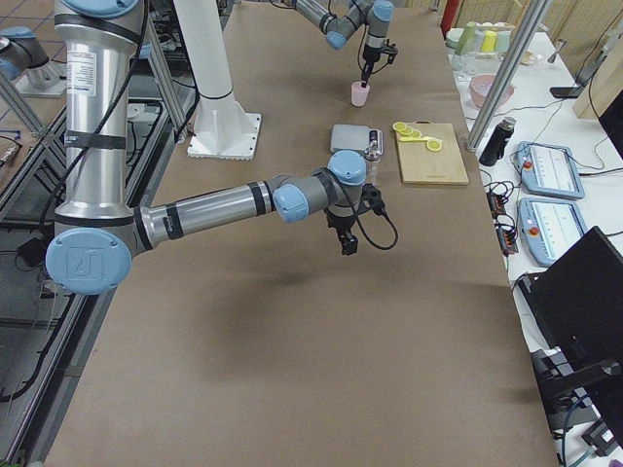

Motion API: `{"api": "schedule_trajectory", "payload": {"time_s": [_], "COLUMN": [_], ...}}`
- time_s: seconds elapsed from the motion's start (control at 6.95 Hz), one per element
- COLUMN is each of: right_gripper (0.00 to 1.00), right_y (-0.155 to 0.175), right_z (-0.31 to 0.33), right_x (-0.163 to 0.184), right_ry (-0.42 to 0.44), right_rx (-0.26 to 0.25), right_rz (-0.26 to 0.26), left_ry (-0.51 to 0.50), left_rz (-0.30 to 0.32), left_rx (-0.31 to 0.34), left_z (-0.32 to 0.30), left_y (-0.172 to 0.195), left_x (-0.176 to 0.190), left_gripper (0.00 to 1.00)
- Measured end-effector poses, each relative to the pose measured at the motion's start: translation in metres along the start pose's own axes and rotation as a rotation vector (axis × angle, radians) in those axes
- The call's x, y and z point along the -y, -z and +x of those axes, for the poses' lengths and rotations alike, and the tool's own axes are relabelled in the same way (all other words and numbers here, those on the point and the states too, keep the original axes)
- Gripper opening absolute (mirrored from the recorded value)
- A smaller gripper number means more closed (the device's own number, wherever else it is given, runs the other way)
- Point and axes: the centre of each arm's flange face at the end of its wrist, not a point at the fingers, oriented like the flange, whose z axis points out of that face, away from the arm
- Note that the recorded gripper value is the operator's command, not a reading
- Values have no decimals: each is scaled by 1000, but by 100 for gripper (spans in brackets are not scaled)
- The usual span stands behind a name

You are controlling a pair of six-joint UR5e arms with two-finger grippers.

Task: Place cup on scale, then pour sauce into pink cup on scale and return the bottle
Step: 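Lift the pink cup with the left gripper while the right arm approaches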

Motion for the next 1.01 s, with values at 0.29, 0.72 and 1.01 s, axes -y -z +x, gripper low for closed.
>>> {"api": "schedule_trajectory", "payload": {"time_s": [0.29,0.72,1.01], "right_gripper": [99,100,100], "right_y": [4,15,13], "right_z": [-6,-22,-42], "right_x": [10,34,48], "right_ry": [9,4,25], "right_rx": [-2,-1,9], "right_rz": [14,64,97], "left_ry": [6,44,80], "left_rz": [13,57,73], "left_rx": [-13,-57,-101], "left_z": [6,51,83], "left_y": [1,34,58], "left_x": [2,19,26], "left_gripper": [0,0,0]}}
